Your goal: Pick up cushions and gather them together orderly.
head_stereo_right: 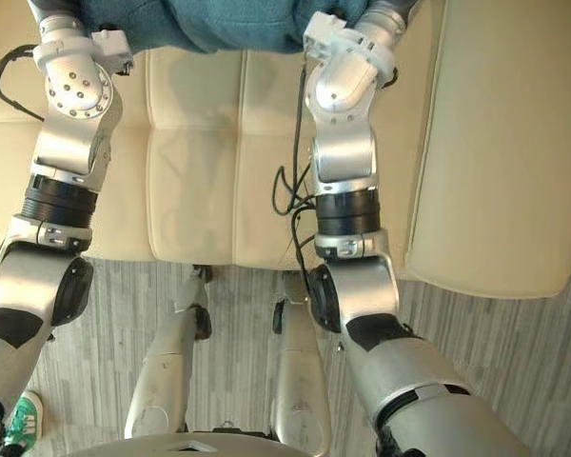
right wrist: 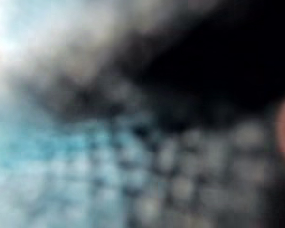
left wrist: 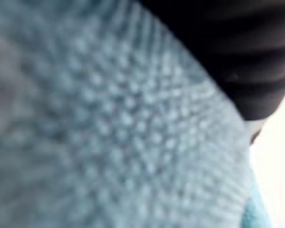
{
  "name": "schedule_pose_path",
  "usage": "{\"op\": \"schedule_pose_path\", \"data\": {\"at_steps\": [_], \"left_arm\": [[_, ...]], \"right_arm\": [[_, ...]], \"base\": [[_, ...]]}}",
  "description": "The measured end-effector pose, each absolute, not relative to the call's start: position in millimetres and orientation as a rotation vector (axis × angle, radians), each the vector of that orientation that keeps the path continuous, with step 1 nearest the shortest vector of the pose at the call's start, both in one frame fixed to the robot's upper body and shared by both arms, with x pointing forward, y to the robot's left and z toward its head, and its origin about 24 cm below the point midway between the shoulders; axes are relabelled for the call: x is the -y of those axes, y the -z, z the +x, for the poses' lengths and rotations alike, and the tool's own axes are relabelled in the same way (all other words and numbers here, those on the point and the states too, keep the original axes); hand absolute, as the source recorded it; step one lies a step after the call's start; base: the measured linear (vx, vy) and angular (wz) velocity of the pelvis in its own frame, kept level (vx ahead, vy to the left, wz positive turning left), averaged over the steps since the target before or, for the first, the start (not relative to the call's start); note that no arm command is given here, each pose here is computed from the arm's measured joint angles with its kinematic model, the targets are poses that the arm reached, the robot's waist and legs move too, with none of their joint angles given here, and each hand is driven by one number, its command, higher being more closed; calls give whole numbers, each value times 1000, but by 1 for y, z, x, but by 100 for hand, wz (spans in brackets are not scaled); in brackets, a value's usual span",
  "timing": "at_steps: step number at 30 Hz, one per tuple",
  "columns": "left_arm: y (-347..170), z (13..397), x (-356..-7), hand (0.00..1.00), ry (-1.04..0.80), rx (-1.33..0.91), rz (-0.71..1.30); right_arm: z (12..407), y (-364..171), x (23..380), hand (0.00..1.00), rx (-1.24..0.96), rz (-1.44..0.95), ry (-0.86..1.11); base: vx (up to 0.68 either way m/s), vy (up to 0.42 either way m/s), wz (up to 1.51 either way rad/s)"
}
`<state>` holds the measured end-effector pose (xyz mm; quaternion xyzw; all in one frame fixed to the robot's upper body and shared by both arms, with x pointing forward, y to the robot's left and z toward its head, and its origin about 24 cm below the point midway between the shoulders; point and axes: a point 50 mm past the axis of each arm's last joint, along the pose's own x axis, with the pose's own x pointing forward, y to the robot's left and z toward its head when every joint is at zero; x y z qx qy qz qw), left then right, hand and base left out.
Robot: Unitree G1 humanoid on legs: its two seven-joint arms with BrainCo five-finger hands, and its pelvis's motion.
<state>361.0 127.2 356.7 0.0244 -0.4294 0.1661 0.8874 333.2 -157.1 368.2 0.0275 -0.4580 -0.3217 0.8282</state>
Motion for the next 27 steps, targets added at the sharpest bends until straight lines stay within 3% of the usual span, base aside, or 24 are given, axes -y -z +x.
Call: {"op": "schedule_pose_path", "data": {"at_steps": [7,14,22,27], "left_arm": [[-354,367,-122,0,-299,854,33],[-287,386,-138,0,-287,607,-92],[-270,385,-159,0,-326,568,-146],[-278,368,-191,0,-392,653,-140]], "right_arm": [[335,-372,182,0,931,134,703],[347,-334,204,0,778,206,688],[344,-325,218,0,772,319,697],[332,-310,230,0,794,276,673]], "base": [[-43,-21,7],[0,0,0],[-25,-9,5],[-29,-22,0]]}}
